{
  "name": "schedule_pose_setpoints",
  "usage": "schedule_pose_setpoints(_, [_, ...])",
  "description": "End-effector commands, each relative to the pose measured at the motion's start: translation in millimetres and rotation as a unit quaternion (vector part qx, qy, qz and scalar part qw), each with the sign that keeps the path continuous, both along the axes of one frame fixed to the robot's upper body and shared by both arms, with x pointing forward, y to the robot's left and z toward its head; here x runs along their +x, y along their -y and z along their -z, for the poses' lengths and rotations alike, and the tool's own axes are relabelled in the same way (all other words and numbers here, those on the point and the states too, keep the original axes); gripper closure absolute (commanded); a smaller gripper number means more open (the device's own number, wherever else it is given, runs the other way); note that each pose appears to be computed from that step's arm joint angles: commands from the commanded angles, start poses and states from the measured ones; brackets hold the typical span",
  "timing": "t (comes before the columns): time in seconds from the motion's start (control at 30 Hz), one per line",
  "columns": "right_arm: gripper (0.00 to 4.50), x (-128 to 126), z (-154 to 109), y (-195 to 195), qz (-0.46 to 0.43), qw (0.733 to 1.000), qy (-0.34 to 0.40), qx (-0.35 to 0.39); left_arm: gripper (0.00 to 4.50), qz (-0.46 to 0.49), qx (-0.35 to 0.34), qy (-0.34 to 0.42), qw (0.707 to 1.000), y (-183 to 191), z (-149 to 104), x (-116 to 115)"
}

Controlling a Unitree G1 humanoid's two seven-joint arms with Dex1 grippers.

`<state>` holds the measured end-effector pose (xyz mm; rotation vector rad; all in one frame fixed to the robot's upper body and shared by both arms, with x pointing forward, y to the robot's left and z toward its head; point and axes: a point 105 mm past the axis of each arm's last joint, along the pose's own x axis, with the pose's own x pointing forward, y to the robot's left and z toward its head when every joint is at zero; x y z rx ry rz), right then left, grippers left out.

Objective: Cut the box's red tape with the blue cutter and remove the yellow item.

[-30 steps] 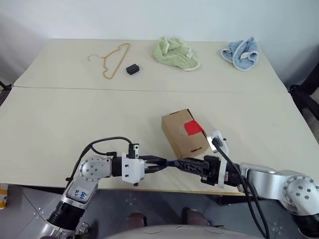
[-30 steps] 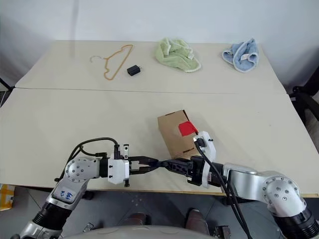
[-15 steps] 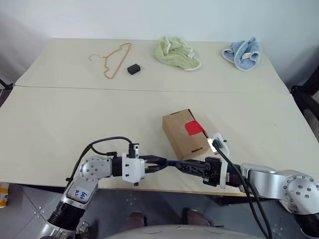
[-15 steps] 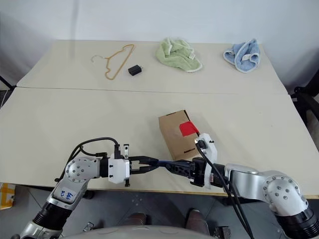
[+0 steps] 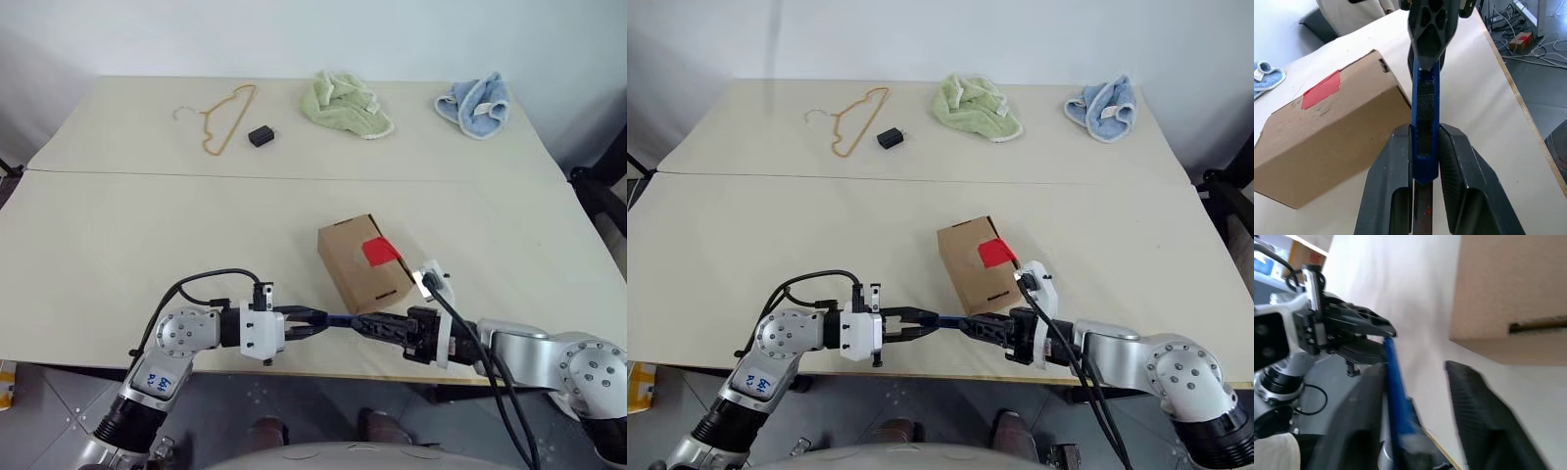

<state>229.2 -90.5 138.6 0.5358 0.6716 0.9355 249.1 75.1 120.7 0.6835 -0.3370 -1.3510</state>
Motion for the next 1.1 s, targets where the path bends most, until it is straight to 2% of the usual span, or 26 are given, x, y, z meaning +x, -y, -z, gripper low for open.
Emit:
schedule_pose_setpoints(0.03, [3.75,3.7,-6.6,1.6,0.009,1.000,0.013,0.008,4.06,0.009,-0.006,0.020,1.000,2.9,-9.1,-2.4])
schedule_pose_setpoints(0.1, [4.36,3.5,-6.1,0.8,0.008,1.000,0.011,0.009,4.06,0.008,-0.006,0.022,1.000,3.0,-9.4,-1.6])
schedule_pose_setpoints(0.2, [4.35,3.3,-5.9,0.4,0.005,1.000,0.011,0.010,4.06,0.010,-0.011,0.016,1.000,3.2,-10.9,-1.8])
schedule_pose_setpoints(0.37, [4.35,4.4,-7.8,3.2,-0.002,1.000,0.016,0.009,2.50,-0.008,-0.021,0.010,1.000,0.3,-16.1,3.0])
schedule_pose_setpoints(0.43, [4.35,2.6,-13.6,5.1,-0.017,0.999,0.026,0.014,1.88,-0.008,-0.029,-0.033,0.999,-4.2,-18.0,0.1])
schedule_pose_setpoints(0.47, [4.35,0.2,-20.6,6.3,-0.030,0.999,0.036,0.022,1.60,-0.011,-0.055,-0.083,0.995,-10.0,-23.9,-2.7])
schedule_pose_setpoints(0.5, [4.35,-2.0,-27.9,7.7,-0.042,0.998,0.047,0.030,1.58,-0.013,-0.071,-0.128,0.989,-16.4,-28.1,-5.7])
schedule_pose_setpoints(0.57, [4.35,-6.6,-43.3,15.1,-0.058,0.995,0.066,0.047,1.58,-0.024,-0.060,-0.185,0.981,-38.9,-31.5,-9.8])
schedule_pose_setpoints(0.73, [4.35,-14.0,-66.0,41.3,-0.064,0.992,0.104,0.044,1.58,-0.108,-0.043,-0.222,0.968,-94.3,-34.7,6.4])
schedule_pose_setpoints(0.87, [4.35,-8.0,-88.5,70.9,-0.026,0.987,0.160,0.003,2.46,-0.149,-0.080,-0.223,0.960,-104.1,-31.0,28.9])
schedule_pose_setpoints(1.07, [4.35,19.4,-119.0,91.2,0.037,0.973,0.218,-0.064,4.42,-0.106,-0.116,-0.216,0.964,-56.5,-33.2,57.1])
schedule_pose_setpoints(1.1, [4.35,22.9,-121.2,92.0,0.041,0.971,0.224,-0.075,4.50,-0.097,-0.121,-0.216,0.964,-48.9,-34.7,60.6])
